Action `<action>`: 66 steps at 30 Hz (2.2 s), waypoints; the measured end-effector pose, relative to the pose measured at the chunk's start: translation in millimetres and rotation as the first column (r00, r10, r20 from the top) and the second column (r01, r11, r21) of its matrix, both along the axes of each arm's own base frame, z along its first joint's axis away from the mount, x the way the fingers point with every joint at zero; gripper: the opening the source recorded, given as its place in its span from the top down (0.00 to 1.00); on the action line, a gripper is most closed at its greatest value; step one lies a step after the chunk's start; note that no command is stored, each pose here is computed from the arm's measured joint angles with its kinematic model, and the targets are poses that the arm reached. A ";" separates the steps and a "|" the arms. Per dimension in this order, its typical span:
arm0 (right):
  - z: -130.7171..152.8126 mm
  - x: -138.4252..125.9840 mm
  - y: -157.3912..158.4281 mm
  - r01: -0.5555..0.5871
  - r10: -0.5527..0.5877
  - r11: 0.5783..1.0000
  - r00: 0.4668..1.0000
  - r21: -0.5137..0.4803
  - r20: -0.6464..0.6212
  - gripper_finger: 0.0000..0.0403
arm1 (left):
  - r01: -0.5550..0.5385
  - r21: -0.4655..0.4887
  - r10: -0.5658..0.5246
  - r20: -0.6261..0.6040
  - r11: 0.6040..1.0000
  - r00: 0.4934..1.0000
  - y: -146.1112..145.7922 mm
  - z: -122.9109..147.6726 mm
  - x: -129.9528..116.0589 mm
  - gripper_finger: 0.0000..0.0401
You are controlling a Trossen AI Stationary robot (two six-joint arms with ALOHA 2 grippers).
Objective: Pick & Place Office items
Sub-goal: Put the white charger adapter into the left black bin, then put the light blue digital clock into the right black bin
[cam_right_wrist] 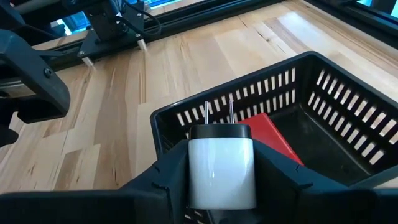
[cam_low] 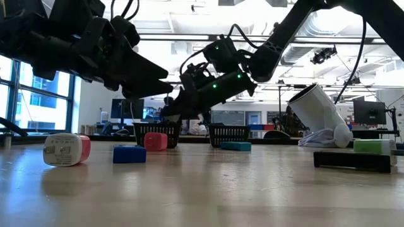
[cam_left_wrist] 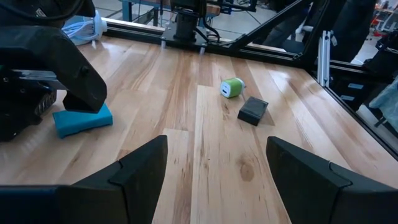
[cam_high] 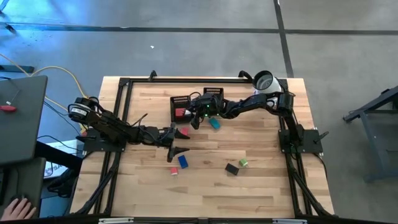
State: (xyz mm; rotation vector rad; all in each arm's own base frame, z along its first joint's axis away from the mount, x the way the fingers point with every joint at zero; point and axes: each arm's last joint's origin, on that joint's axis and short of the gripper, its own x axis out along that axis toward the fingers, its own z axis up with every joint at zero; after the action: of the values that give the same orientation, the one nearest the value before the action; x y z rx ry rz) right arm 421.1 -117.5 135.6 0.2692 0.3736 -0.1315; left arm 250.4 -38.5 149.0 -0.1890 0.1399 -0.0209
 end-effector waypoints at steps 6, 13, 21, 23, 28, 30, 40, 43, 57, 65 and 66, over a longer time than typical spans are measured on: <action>0.5 0.1 -0.4 0.008 -0.008 1.000 1.000 0.007 0.006 0.52 | 0.000 0.000 0.000 0.000 1.000 1.000 0.0 0.0 0.0 0.34; 0.4 -0.5 -3.0 0.048 -0.048 0.999 0.999 0.012 0.004 0.34 | 0.000 0.000 0.000 -0.002 1.000 1.000 0.0 -0.2 0.0 0.34; -1.1 -1.1 -3.2 0.052 -0.052 0.999 0.999 -0.007 -0.016 0.32 | 0.000 0.004 0.000 -0.025 1.000 1.000 0.1 -2.4 -0.4 0.34; -1.3 -2.1 -2.7 0.050 -0.050 0.999 0.998 -0.013 -0.036 0.33 | -0.001 -0.001 0.001 -0.040 1.000 0.999 0.1 -3.9 -0.7 0.34; 14.7 -7.3 -1.3 0.028 -0.033 0.997 0.997 -0.065 -0.065 0.35 | -0.002 -0.004 0.002 -0.052 1.000 0.999 0.1 -5.0 -0.9 0.34; 24.6 -9.6 -0.8 0.026 -0.031 0.996 0.998 -0.089 -0.063 0.36 | -0.004 -0.004 0.003 -0.052 1.000 0.999 0.2 -5.1 -0.9 0.34; 57.4 -35.1 25.1 -0.029 0.001 0.995 0.959 -0.094 -0.283 0.36 | -0.055 0.010 0.056 -0.131 0.998 0.990 4.7 -12.7 -2.2 0.34; 56.1 -38.2 38.9 -0.059 0.016 0.992 0.936 -0.112 -0.352 0.36 | -0.059 0.008 0.060 -0.125 0.998 0.990 5.6 -12.1 -1.9 0.34; 50.2 -56.4 67.0 -0.013 -0.067 0.991 0.820 -0.135 -0.569 0.36 | -0.061 0.001 0.061 -0.128 0.998 0.990 5.6 -12.3 -2.0 0.34; 47.5 -62.1 61.5 0.071 -0.156 0.984 0.778 -0.161 -0.609 0.36 | -0.062 -0.001 0.062 -0.128 0.998 0.990 5.6 -12.3 -2.0 0.34; 47.1 -63.1 60.4 0.088 -0.176 0.981 0.769 -0.170 -0.615 0.36 | -0.062 -0.001 0.062 -0.128 0.998 0.990 5.6 -12.3 -2.0 0.34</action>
State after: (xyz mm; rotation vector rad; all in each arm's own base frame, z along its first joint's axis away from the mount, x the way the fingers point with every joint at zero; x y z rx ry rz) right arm 358.0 -57.1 182.7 0.1107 1.0156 -0.3912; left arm 248.4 -32.9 136.6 -0.1995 0.2617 0.0528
